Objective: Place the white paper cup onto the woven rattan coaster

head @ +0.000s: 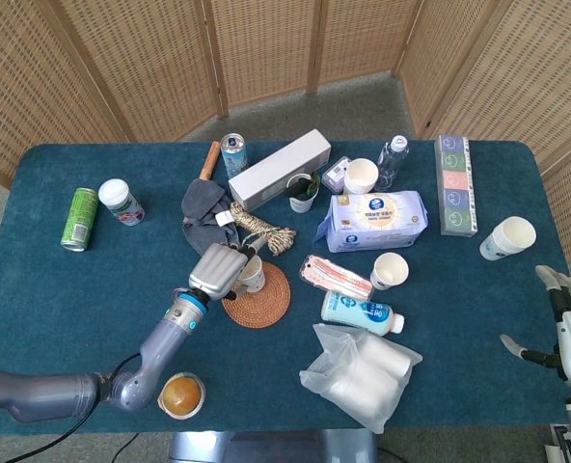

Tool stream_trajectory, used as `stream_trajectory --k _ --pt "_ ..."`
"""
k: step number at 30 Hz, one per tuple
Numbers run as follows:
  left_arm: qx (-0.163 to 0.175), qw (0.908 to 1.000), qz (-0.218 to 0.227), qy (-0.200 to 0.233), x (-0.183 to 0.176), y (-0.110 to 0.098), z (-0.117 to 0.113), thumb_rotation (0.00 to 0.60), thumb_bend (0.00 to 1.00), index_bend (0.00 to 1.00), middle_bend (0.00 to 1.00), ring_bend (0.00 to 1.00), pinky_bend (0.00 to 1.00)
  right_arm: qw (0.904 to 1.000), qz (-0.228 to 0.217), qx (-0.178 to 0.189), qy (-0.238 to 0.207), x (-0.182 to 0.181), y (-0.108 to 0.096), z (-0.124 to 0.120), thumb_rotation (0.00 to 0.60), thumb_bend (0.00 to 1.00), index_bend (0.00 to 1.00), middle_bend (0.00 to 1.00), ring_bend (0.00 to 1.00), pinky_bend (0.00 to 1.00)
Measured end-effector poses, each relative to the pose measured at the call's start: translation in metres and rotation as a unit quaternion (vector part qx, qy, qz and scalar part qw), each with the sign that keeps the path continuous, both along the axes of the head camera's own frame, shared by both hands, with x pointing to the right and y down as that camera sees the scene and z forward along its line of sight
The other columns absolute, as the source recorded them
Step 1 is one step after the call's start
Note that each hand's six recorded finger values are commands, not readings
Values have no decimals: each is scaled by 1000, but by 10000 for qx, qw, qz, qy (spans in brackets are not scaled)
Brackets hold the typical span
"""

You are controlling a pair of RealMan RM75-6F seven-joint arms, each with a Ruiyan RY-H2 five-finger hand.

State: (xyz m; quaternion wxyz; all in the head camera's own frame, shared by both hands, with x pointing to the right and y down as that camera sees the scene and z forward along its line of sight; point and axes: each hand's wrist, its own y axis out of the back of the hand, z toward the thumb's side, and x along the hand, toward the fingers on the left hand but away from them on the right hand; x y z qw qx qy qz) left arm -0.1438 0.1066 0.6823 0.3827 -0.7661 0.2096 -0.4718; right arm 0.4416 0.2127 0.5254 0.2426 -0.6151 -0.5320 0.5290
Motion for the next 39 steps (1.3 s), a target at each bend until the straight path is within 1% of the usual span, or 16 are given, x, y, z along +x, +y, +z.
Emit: stream_trajectory --k 5,12,19,30,34,39 --pt "-51 9999 119 -2 8 7 2 600 384 54 365 405 479 10000 -14 -28 3 0 0 1 600 104 0 0 0 0" --pt "-90 9998 151 21 14 12 4 600 382 53 365 402 468 10000 -10 -12 -2 0 0 1 600 103 0 0 0 0" --pt "-51 9996 260 -21 14 17 4 600 382 53 365 402 468 10000 -40 -21 24 -2 1 2 600 102 0 0 0 0" --pt "43 9994 338 -86 15 20 1 600 377 51 381 400 462 10000 -49 4 42 -3 1 1 600 105 0 0 0 0" --pt "126 9989 379 -228 11 20 2 600 377 51 389 400 458 10000 -34 17 22 -2 0 0 600 105 0 0 0 0" --pt "122 9987 385 -317 10 21 5 600 373 47 377 394 450 10000 -33 19 14 -2 1 0 600 105 0 0 0 0"
